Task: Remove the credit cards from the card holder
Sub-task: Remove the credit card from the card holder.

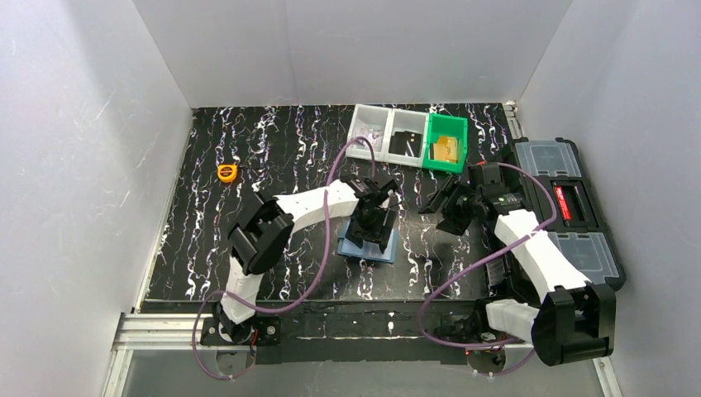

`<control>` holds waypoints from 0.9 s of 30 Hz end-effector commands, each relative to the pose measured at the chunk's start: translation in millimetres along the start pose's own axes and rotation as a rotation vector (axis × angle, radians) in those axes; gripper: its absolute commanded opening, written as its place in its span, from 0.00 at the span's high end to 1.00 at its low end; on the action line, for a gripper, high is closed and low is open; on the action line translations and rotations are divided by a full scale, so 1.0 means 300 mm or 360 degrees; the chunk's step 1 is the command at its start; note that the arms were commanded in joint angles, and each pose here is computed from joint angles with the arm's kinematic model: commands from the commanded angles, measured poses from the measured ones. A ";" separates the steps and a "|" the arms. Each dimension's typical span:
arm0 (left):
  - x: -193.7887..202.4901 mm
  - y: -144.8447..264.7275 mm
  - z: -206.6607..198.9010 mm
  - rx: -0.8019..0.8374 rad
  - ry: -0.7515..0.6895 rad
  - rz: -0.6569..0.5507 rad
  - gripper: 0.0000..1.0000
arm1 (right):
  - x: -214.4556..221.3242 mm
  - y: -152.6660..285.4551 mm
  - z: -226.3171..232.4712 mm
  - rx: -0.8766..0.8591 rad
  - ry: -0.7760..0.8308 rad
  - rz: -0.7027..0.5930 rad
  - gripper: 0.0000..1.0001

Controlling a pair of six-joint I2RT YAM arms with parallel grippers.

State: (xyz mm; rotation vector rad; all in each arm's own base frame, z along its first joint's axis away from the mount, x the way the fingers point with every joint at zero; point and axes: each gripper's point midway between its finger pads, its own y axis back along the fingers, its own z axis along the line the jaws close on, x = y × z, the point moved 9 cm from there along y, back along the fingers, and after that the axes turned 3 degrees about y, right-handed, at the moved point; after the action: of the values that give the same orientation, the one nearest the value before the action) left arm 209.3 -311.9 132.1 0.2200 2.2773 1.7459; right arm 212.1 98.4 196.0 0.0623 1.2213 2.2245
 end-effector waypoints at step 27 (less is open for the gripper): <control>0.025 -0.083 -0.022 -0.0341 -0.0117 -0.0029 0.85 | 0.032 -0.020 -0.025 -0.0106 0.0048 0.0055 0.26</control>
State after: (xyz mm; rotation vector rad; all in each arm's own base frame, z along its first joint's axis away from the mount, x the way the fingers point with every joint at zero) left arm 206.8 -332.8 116.7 0.1850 2.0315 1.8631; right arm 203.1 98.4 191.6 0.0363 1.1918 2.2567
